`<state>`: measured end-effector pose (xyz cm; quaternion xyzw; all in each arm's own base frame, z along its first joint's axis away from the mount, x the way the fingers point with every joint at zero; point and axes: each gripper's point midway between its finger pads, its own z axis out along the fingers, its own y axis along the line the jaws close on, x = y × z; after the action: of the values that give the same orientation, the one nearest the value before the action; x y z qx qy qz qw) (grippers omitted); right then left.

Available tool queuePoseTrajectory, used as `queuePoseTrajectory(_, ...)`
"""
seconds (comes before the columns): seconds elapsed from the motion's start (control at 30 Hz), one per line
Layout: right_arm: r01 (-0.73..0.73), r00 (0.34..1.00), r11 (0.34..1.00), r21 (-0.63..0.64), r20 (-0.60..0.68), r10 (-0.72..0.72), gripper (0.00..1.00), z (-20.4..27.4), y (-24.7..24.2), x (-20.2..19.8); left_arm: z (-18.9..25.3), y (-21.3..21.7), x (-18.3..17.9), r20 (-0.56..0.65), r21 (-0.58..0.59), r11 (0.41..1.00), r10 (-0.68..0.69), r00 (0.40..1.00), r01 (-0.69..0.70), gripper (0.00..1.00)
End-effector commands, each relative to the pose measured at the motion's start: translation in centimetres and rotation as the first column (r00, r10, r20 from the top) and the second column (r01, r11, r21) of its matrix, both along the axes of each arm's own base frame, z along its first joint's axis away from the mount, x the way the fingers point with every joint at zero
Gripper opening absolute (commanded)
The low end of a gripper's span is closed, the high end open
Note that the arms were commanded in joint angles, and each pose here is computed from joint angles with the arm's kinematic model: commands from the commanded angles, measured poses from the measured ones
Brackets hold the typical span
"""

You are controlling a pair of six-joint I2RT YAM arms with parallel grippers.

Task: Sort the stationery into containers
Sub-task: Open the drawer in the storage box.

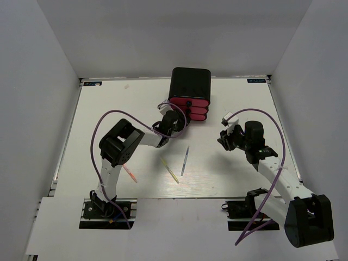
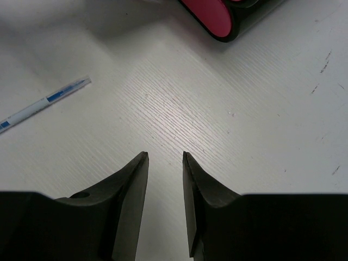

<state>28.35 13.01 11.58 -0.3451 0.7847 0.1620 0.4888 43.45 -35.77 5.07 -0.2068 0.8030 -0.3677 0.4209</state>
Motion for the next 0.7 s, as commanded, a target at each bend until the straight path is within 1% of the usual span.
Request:
queuePoseTrajectory(0.0,-0.002,0.999,1.000,0.008,0.053,0.002,0.38,1.2,0.0,0.6,1.1,0.5,0.8,0.024,-0.028,0.999,0.043,0.999,-0.042,0.31)
queuePoseTrajectory(0.03,-0.001,0.999,1.000,0.009,0.052,0.001,0.38,1.2,-0.1,0.6,1.3,0.1,0.6,0.032,-0.035,0.999,0.034,0.999,-0.032,0.29)
queuePoseTrajectory(0.07,-0.002,0.999,1.000,0.009,0.052,0.001,0.38,1.2,0.0,0.6,0.8,0.3,0.3,0.023,-0.027,0.999,0.033,0.999,-0.033,0.28)
queuePoseTrajectory(0.13,-0.003,0.999,1.000,0.010,0.051,0.002,0.38,1.1,0.0,0.6,1.3,0.7,0.1,0.036,-0.034,0.999,0.042,0.998,-0.041,0.26)
queuePoseTrajectory(0.17,-0.003,0.999,1.000,0.010,0.053,0.002,0.38,1.2,0.0,0.6,0.5,0.6,-0.7,0.017,-0.028,0.999,0.036,0.999,-0.035,0.25)
queuePoseTrajectory(0.2,-0.005,0.999,1.000,0.010,0.052,0.004,0.38,1.2,0.0,0.6,1.1,0.7,-0.8,0.030,-0.040,0.999,0.036,0.999,-0.035,0.23)
queuePoseTrajectory(0.23,-0.005,0.999,1.000,0.009,0.051,0.004,0.38,1.1,0.0,0.5,1.7,0.9,-1.0,0.039,-0.048,0.998,0.036,0.999,-0.035,0.23)
queuePoseTrajectory(0.3,0.001,0.999,1.000,0.011,0.050,-0.001,0.38,1.1,-0.1,0.6,1.2,0.8,-2.4,0.024,-0.059,0.998,0.003,1.000,-0.002,0.19)
queuePoseTrajectory(0.37,-0.006,0.999,1.000,0.012,0.053,0.005,0.38,1.2,0.0,0.5,1.2,1.5,-3.6,0.018,-0.059,0.998,-0.006,1.000,0.007,0.19)
queuePoseTrajectory(0.43,-0.008,0.999,1.000,0.013,0.046,0.007,0.38,1.0,0.0,0.4,1.3,1.7,-4.6,0.014,-0.055,0.998,-0.015,1.000,0.015,0.22)
queuePoseTrajectory(0.5,-0.015,0.999,1.000,0.014,0.040,0.014,0.39,0.8,0.1,0.3,1.5,2.4,-5.3,0.013,-0.040,0.999,-0.019,1.000,0.020,0.29)
queuePoseTrajectory(0.53,-0.025,0.999,1.000,0.019,0.044,0.024,0.42,1.0,0.3,0.3,1.9,2.4,-5.3,0.025,-0.035,0.999,-0.023,0.999,0.024,0.34)
queuePoseTrajectory(0.6,-0.034,0.999,0.999,0.017,0.039,0.034,0.46,1.0,0.4,0.2,1.9,2.5,-6.0,0.013,-0.023,0.998,-0.050,0.999,0.051,0.40)
queuePoseTrajectory(0.63,-0.043,0.998,0.999,0.020,0.038,0.042,0.47,1.0,0.5,0.2,1.9,2.5,-6.0,0.018,-0.013,0.998,-0.055,0.998,0.055,0.47)
queuePoseTrajectory(0.67,-0.056,0.998,0.998,0.012,0.042,0.056,0.50,1.1,0.6,0.2,2.1,2.4,-6.1,0.020,-0.008,0.998,-0.067,0.998,0.067,0.53)
